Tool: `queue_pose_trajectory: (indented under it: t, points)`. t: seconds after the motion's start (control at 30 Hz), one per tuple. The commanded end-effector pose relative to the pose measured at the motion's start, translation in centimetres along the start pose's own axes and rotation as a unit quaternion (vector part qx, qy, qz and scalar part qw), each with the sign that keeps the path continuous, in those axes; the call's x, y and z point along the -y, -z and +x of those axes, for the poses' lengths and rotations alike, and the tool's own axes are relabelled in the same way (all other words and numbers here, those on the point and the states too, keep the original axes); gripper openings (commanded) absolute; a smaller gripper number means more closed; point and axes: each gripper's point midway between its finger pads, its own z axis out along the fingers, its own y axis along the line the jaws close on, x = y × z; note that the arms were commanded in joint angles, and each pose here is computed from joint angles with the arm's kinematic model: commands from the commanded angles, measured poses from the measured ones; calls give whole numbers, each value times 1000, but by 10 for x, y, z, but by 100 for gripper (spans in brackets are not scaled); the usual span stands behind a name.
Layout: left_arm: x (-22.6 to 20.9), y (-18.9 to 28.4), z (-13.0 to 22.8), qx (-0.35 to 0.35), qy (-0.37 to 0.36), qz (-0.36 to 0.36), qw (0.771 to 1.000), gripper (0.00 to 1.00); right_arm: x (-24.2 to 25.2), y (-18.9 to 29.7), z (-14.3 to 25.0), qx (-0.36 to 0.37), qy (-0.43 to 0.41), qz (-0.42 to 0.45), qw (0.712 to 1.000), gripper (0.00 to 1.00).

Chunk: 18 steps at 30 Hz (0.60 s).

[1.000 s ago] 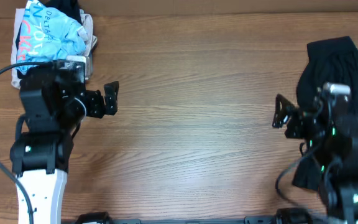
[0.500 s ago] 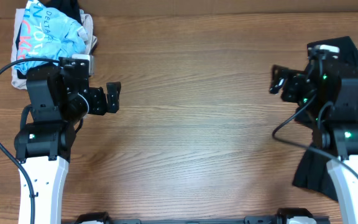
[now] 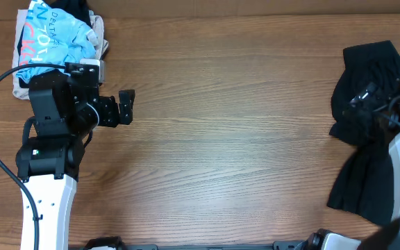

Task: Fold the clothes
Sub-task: 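Reach the right gripper to the black T-shirt and grasp it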

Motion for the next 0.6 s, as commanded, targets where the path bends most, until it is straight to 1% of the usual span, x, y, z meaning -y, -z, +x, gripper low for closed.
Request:
queue_pose_trajectory:
  t: [0.0, 0.2, 0.37, 0.57]
  points:
    - [-3, -4, -5, -1, 8, 2, 1000, 100, 1, -24, 0, -15, -1, 10, 1000, 91]
    - [-6, -18, 11, -38, 21, 5, 999, 100, 6, -74, 20, -59, 1, 27, 998, 87]
    - [-9, -27, 24, -66, 42, 5, 997, 100, 13, -104, 40, -94, 3, 41, 995, 87]
    - [-11, -34, 30, -81, 47, 5, 996, 100, 19, -118, 58, -122, 4, 52, 991, 86]
